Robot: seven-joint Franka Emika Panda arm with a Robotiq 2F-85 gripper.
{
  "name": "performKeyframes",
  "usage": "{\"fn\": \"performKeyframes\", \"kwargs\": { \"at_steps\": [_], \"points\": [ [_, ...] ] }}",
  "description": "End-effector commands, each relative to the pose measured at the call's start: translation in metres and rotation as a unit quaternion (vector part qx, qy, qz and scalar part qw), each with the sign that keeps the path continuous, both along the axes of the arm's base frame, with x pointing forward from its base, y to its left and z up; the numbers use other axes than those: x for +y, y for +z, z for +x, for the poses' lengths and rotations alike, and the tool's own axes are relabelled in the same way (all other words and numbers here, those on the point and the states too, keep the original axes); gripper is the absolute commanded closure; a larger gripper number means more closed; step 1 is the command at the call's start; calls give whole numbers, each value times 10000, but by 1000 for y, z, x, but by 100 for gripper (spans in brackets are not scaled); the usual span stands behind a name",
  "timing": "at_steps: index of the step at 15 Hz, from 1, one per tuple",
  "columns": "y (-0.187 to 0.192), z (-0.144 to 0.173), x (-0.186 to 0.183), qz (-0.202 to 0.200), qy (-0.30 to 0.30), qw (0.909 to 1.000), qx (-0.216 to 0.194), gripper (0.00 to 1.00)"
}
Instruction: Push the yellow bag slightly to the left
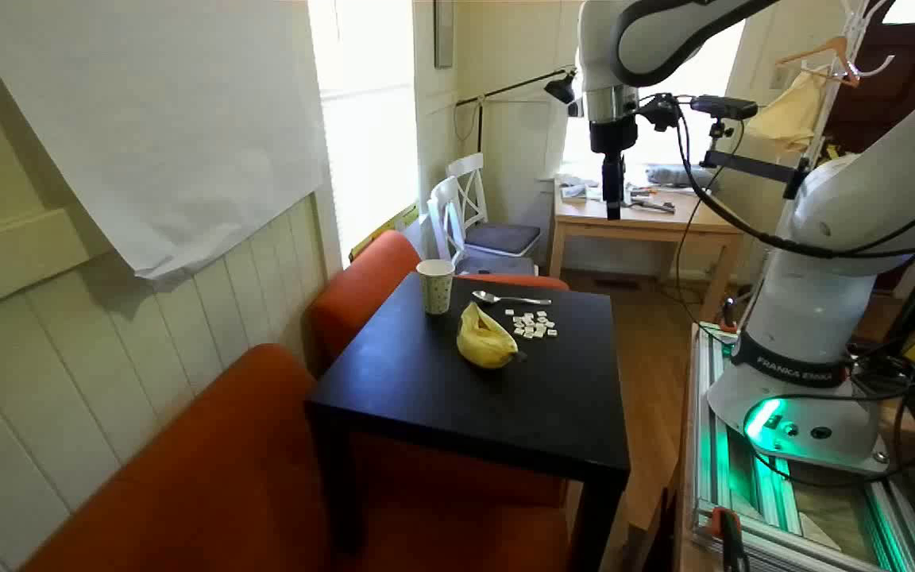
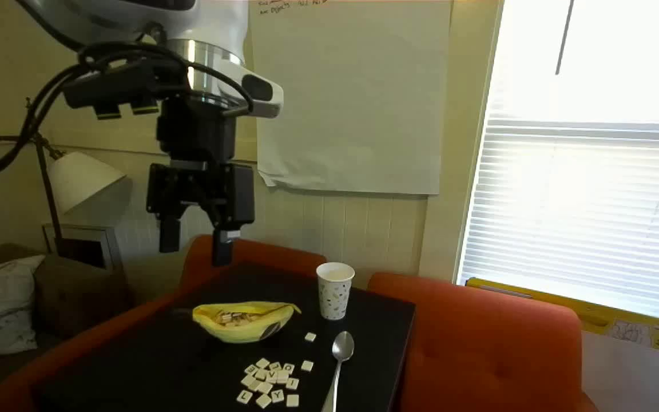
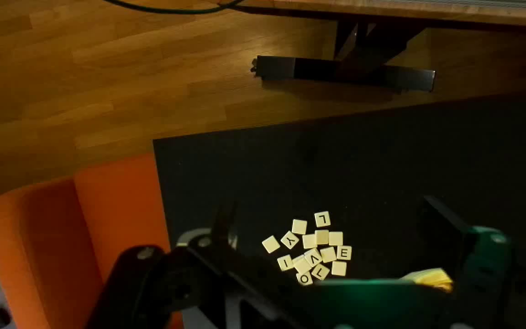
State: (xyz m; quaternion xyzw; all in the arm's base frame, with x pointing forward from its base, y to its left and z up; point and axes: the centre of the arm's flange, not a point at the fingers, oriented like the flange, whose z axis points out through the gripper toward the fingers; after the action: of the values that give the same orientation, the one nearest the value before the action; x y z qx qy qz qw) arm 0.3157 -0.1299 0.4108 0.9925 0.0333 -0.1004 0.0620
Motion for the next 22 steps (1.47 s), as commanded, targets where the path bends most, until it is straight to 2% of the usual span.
{"fn": "performKeyframes", "kwargs": {
  "at_steps": [1,6,7,9,12,15,17,19,22],
  "points": [
    [0,0,0,0,0,10000,0,0],
    [0,0,0,0,-1,10000,0,0],
    [-3,8,4,262,202,9995,-10,0],
    [-12,25,22,541,687,9962,-52,0],
    [-29,47,59,910,1395,9859,-125,0],
    [-57,69,92,1207,2134,9693,-191,0],
    [-80,82,104,1094,2154,9702,-176,0],
    [-102,90,99,1024,2436,9644,-73,0],
    [-137,96,95,1046,3186,9420,-120,0]
  ]
}}
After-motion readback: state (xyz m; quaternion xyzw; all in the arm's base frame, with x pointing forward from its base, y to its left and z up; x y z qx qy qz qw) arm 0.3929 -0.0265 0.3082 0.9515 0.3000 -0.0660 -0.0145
